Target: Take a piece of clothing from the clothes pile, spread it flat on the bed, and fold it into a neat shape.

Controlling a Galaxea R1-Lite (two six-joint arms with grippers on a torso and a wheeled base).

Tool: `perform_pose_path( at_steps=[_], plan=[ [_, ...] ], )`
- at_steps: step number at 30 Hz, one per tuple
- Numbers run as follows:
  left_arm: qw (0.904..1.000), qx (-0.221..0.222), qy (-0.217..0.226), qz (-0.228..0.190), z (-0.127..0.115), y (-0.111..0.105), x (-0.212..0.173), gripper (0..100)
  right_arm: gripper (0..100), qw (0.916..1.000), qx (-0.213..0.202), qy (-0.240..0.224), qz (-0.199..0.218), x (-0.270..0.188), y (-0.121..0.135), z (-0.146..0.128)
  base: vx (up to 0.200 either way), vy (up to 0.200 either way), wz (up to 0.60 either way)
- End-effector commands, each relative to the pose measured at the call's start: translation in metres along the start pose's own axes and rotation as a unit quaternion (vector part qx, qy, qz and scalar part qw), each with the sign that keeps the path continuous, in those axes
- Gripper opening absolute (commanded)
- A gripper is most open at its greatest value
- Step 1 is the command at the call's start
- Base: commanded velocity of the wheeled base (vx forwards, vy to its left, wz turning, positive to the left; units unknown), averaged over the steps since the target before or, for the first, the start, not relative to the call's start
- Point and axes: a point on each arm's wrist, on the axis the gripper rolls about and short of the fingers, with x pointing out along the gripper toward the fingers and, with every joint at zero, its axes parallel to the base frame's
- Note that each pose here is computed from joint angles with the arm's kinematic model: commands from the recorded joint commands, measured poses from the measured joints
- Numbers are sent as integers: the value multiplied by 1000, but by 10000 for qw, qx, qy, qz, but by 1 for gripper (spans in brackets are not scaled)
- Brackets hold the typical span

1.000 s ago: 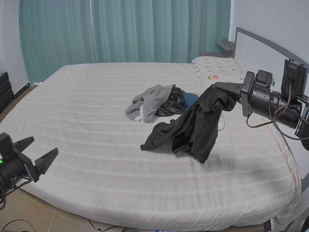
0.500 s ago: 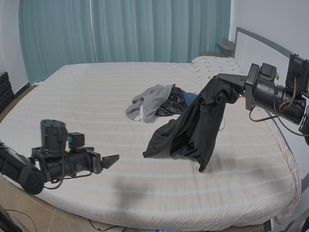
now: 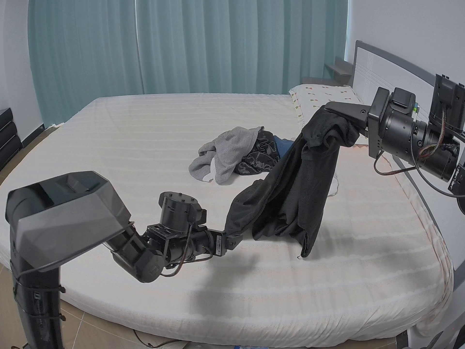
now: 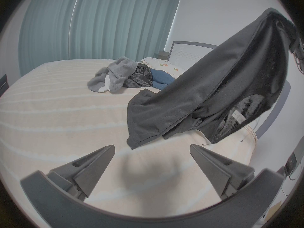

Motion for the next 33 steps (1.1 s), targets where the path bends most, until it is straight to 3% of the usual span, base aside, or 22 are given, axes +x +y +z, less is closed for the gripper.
perform_pose_path(
  at_steps=[1, 11, 15, 16, 22, 28, 33],
  plan=[
    [9999, -112, 82, -4, -14, 2, 32, 100, 0, 10000, 5, -3, -37, 3, -3, 1, 0, 0, 0],
    [9995, -248, -194, 43, -13, 9, 76, 100, 0, 10000, -1, -24, -36, 1, -3, 2, 0, 0, 0],
    [9983, -269, -389, 329, -11, 13, 89, 100, 0, 9999, 12, -47, -125, 0, -7, 3, 0, 0, 0],
    [9977, -304, -449, 399, -9, 14, 89, 0, 0, 9999, 19, -45, -152, -1, -8, 3, 0, 0, 0],
    [9941, -683, -617, 571, 4, 14, 73, 0, 0, 9994, 5, -23, -339, 2, -20, 3, 0, 0, 0],
    [9845, -1204, -1159, 534, 57, 10, 2, 0, 0, 9975, 5, 110, -700, 16, -48, -2, 0, 0, 0],
    [9737, -1535, -1577, 595, 97, 6, -52, 0, 0, 9923, -481, 192, -1121, 34, -74, -11, 0, 0, 0]
  ],
)
